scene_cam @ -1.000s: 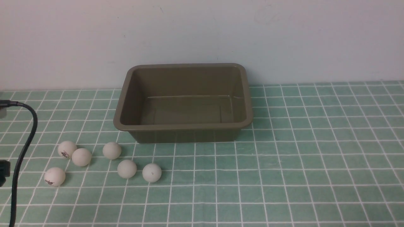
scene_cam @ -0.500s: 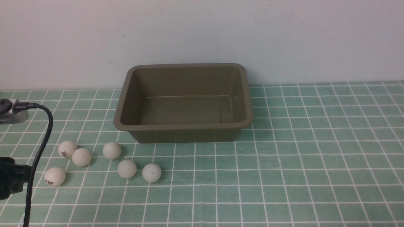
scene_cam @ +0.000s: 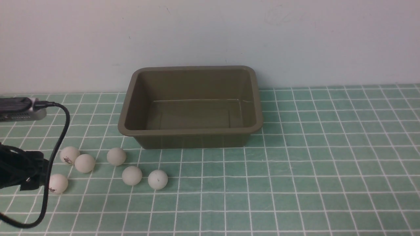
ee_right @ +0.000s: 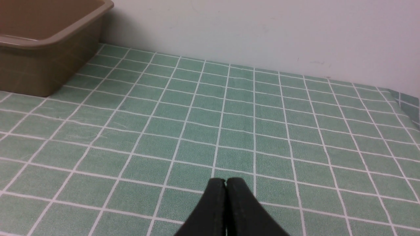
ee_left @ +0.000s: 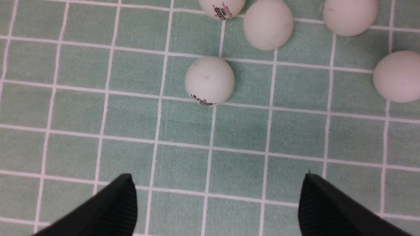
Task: Put the table tennis balls in the box on the green coffee tablecloth.
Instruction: 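Reach for and grasp a ping pong ball on the table beside the basket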
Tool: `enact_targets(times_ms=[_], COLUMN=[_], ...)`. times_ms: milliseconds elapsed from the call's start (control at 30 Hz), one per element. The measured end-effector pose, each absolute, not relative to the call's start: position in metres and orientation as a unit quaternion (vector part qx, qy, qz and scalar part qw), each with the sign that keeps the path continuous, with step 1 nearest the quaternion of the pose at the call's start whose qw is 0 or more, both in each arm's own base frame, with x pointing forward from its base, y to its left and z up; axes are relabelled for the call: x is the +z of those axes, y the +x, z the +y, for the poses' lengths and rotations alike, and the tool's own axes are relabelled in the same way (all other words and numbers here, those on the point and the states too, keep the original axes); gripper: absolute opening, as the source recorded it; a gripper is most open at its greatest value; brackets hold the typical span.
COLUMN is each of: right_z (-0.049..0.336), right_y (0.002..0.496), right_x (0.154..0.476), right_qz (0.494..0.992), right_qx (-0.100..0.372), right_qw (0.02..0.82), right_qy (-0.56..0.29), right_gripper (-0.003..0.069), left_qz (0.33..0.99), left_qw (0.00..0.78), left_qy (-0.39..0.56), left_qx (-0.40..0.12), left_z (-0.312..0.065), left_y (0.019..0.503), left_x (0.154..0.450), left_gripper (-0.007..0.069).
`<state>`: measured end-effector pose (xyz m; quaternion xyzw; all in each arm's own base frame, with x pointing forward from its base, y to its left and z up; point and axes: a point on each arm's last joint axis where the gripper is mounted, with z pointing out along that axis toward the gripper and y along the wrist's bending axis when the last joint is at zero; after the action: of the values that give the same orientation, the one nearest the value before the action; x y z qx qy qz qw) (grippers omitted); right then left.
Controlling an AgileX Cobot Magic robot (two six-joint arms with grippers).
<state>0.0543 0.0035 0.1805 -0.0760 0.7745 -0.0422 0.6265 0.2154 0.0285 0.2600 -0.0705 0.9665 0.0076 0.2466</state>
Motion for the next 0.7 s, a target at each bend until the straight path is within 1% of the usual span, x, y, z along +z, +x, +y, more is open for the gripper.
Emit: enact_targets(times_ms=[167,267,333,367,433,533,700], right_z=[0.004,0.004,0.004,0.004,0.004,0.004,0.004], right_y=[0.054,0.054,0.054,0.054,0.054,0.054,0.054], right_x=[0.181,0.181,0.181,0.181,0.181,0.181,0.181], right_qz=[0.775,0.775,0.775,0.775,0.775,0.775,0.775], right_qx=[-0.042,-0.042,-0.042,-0.042,-0.042,-0.042,-0.042], right_qw=[0.627,0.627,0.627,0.627,0.627,0.627,0.627], right_qy=[-0.076,-0.076,-0.076,-0.076,-0.076,-0.076,-0.076], right_gripper=[-0.0018,-0.0018,-0.0018,-0.0018,-0.0018,-0.0018,-0.0018], left_qz=[0.981,0.983,0.984,0.985,0.986,0.991,0.994], left_qw=[0.192,0.182,0.175,0.171,0.164,0.135,0.109], left_qy=[-0.034,-0.021,-0.013,-0.013,-0.011,-0.006,-0.005], left_qx=[0.013,0.016,0.018,0.017,0.017,0.018,0.015], left_z=[0.035,0.037,0.041,0.042,0.044,0.046,0.047], left_y=[0.257,0.273,0.303,0.303,0.319,0.331,0.337], left_x=[0.232,0.227,0.221,0.219,0.214,0.203,0.189], left_gripper=[0.0595,0.0595,0.0595,0.0595,0.0595,0.0595,0.0594])
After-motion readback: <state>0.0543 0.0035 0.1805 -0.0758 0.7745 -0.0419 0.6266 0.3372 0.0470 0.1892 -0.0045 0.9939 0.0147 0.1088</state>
